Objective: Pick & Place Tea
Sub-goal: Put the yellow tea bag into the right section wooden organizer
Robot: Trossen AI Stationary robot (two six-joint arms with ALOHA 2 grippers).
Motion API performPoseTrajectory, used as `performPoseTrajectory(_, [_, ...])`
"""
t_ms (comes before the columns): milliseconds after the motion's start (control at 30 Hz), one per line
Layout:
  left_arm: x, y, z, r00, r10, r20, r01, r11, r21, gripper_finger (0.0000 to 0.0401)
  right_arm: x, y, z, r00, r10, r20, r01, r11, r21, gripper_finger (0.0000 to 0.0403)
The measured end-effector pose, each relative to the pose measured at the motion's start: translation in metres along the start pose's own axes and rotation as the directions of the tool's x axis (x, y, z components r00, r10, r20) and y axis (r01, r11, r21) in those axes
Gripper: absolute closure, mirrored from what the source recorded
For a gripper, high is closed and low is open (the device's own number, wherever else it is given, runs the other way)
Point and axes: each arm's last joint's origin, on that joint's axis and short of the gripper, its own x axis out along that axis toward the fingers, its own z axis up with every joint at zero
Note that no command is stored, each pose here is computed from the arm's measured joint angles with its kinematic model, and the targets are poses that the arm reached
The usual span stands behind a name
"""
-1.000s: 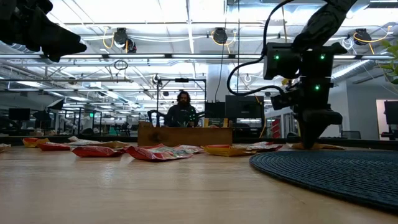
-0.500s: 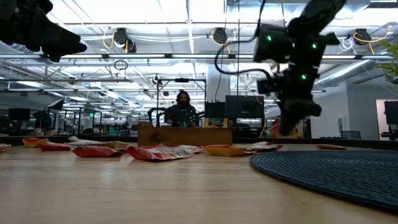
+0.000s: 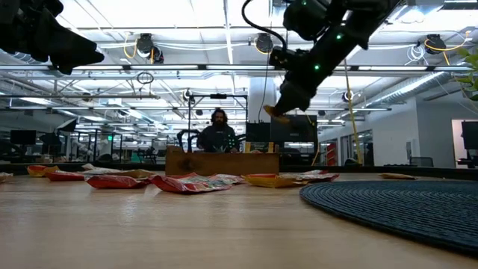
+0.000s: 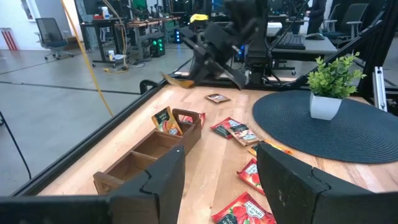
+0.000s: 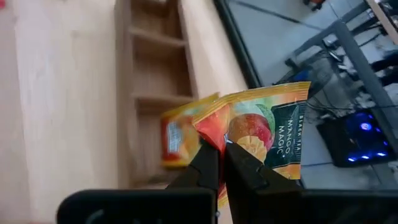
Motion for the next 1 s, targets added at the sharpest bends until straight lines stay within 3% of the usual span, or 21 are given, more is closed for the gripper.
performPoseTrajectory(167, [0.000, 0.000, 0.000, 1.000, 0.000, 0.001, 0.000, 1.000, 0.000, 0.0201, 0.029, 0.003, 0.001, 0.990, 0.103, 0.091, -0.106, 0.994, 0.027, 0.0402])
performPoseTrajectory(400, [0.000, 0.000, 0.000, 1.000, -0.001, 0.000, 0.001, 1.000, 0.000, 0.0201, 0.064, 0.023, -0.019, 0.999, -0.005, -0.047, -0.001, 0.991, -0.131, 0.0402])
performPoseTrajectory(867, [0.000, 0.000, 0.000, 1.000, 0.000, 0.000, 0.000, 1.000, 0.000, 0.0201, 0.059, 0.034, -0.014, 1.000, 0.016, -0.018, -0.020, 0.971, -0.240, 0.0302])
performPoseTrajectory(1000, [0.000, 0.000, 0.000, 1.000, 0.000, 0.000, 0.000, 1.000, 0.000, 0.0201, 0.057, 0.037, -0.011, 0.998, -0.057, -0.008, 0.053, 0.968, -0.247, 0.0277])
